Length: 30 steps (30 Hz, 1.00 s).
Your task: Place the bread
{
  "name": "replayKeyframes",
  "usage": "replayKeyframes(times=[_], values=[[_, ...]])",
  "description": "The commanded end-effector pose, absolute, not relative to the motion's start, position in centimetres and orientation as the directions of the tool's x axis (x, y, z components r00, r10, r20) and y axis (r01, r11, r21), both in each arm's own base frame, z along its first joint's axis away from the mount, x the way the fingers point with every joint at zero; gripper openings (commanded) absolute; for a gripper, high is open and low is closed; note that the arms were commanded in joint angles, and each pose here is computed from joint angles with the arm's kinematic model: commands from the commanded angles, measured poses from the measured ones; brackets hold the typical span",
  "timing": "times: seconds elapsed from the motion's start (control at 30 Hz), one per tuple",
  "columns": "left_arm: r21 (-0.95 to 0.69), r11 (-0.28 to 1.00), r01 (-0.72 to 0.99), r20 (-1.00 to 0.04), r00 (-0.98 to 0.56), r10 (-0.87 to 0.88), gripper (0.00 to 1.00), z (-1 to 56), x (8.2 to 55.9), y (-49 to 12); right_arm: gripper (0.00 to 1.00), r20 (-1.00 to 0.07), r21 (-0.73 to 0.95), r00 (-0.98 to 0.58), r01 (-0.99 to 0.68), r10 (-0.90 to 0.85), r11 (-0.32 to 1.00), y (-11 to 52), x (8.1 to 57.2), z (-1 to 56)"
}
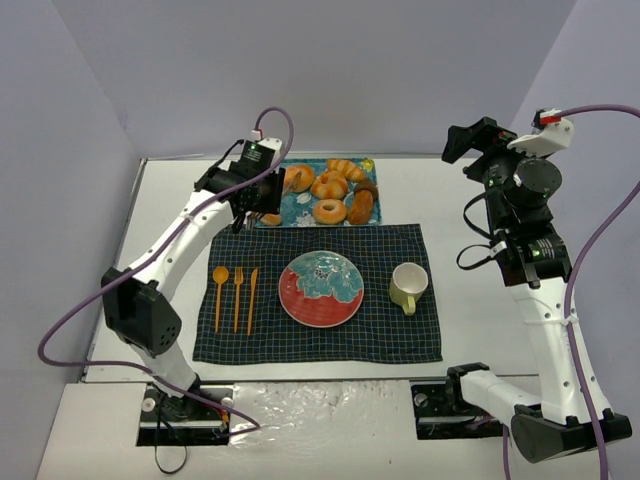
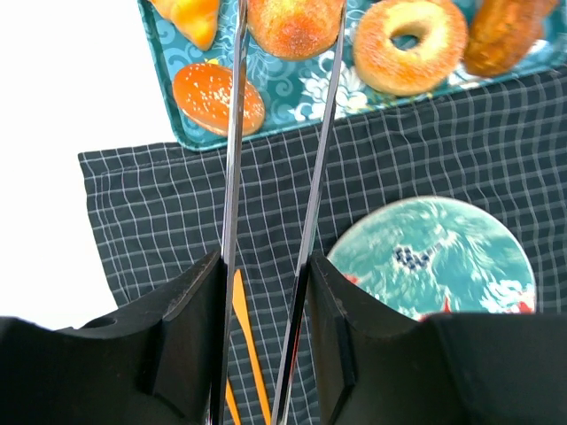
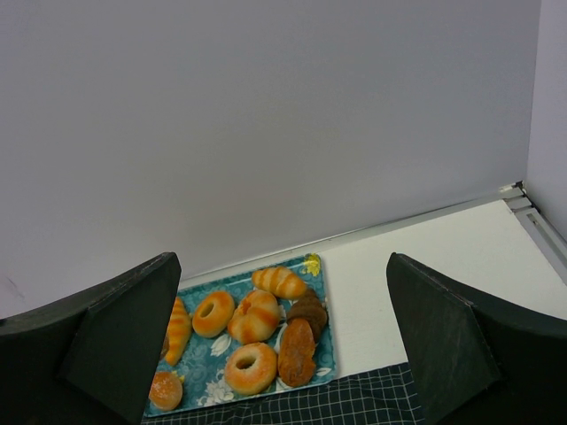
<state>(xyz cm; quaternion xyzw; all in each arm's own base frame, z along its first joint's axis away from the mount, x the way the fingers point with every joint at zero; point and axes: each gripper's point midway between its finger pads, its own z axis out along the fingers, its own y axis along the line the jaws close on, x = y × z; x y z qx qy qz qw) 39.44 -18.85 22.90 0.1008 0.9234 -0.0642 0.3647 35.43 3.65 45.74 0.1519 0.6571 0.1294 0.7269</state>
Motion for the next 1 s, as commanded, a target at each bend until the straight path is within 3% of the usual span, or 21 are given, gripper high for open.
replayKeyframes(times=[0.0, 0.33, 0.97], values=[[-0.066, 0.962, 0.265, -0.746, -0.653, 0.129, 0.27, 26.6, 36.6, -18.8, 1.00, -0.902, 0.397, 0.180, -0.008, 0.392, 0.918, 3.5, 35.7, 48.1], [-0.083, 0.937, 0.339, -0.729, -0.662, 0.175, 0.27, 26.7, 30.9, -19.8, 1.00, -0.902, 0.401, 0.168, -0.014, 0.398, 0.916, 3.8, 36.5, 47.6], [-0.158, 0.872, 0.463, -0.600, -0.746, 0.287, 0.27, 20.4, 20.2, -23.1, 1.00, -0.901, 0.410, 0.148, -0.023, 0.409, 0.912, 4.3, 37.1, 46.5]])
